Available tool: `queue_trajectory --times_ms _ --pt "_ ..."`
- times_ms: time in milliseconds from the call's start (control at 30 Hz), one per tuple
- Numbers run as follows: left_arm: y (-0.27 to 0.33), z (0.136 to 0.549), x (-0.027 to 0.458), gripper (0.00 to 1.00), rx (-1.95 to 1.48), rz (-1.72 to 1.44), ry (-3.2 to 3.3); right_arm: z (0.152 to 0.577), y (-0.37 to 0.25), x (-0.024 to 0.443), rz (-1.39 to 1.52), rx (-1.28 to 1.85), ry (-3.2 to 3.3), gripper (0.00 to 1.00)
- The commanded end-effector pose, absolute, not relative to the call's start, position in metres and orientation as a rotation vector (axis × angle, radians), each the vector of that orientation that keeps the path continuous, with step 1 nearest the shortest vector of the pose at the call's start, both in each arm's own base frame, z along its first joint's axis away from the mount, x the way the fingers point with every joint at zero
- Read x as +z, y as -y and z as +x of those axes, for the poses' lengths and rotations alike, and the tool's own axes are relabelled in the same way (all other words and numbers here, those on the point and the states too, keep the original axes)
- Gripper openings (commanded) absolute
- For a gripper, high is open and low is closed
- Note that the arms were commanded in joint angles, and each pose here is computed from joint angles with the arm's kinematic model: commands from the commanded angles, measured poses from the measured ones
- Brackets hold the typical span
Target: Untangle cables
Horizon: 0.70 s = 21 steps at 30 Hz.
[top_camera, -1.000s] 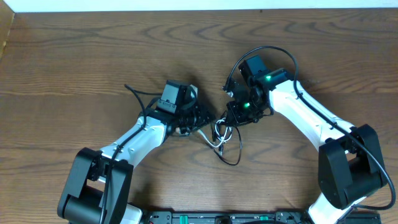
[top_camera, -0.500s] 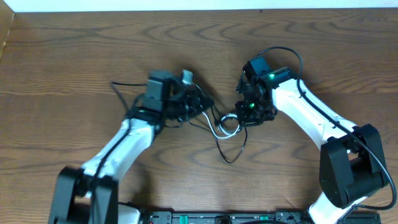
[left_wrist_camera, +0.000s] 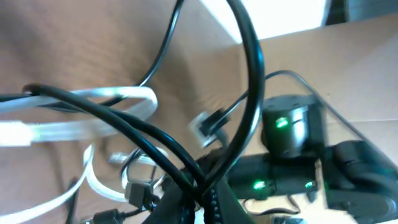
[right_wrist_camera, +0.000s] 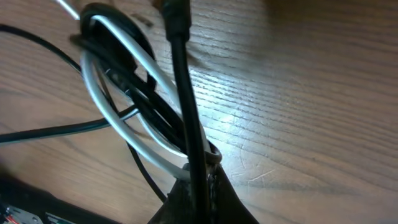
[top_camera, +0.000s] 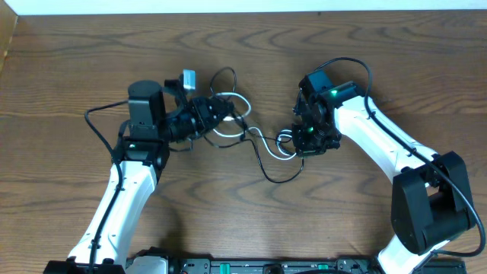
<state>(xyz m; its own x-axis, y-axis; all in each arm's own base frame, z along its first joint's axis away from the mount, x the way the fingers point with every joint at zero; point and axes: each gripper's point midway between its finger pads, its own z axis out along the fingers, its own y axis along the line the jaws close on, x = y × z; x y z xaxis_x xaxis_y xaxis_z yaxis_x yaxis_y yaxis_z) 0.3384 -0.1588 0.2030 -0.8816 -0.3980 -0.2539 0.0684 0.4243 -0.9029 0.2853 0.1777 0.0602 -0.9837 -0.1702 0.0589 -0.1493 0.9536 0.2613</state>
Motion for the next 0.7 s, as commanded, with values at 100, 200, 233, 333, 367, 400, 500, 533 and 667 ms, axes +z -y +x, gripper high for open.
queue_trajectory --times_ms 100,200,233,333,367,400,500,533,667 --pt "0.125 0.335 0.147 0.08 -1.073 -0.377 -2.441 0.289 -0.174 0.063 0.228 -0.375 3.043 0.01" --pt "0.106 0.327 0.125 0.08 -0.903 -0.457 -2.523 0.289 -0.174 0.063 0.227 -0.374 3.043 0.01" --pt "0.101 0.325 0.119 0.08 -0.856 -0.485 -2.544 0.289 -0.174 0.063 0.226 -0.375 3.044 0.01" --pt "0.085 0.317 0.106 0.11 -0.743 -0.56 -2.596 0.292 -0.175 0.063 0.227 -0.381 3.055 0.01" --pt "0.079 0.313 0.102 0.13 -0.703 -0.59 -2.617 0.292 -0.175 0.063 0.226 -0.384 3.058 0.01" --pt "0.076 0.31 0.099 0.22 -0.683 -0.61 -2.63 0.293 -0.175 0.063 0.22 -0.387 3.06 0.01" --pt "0.075 0.303 0.097 0.77 -0.704 -0.635 -2.658 0.296 -0.18 0.064 0.227 -0.427 3.067 0.01" --pt "0.08 0.301 0.098 0.84 -0.744 -0.618 -2.663 0.297 -0.184 0.065 0.252 -0.46 3.064 0.01" --pt "0.114 0.298 0.12 0.82 -1.027 -0.388 -2.624 0.298 -0.201 0.071 0.349 -0.615 3.039 0.01"
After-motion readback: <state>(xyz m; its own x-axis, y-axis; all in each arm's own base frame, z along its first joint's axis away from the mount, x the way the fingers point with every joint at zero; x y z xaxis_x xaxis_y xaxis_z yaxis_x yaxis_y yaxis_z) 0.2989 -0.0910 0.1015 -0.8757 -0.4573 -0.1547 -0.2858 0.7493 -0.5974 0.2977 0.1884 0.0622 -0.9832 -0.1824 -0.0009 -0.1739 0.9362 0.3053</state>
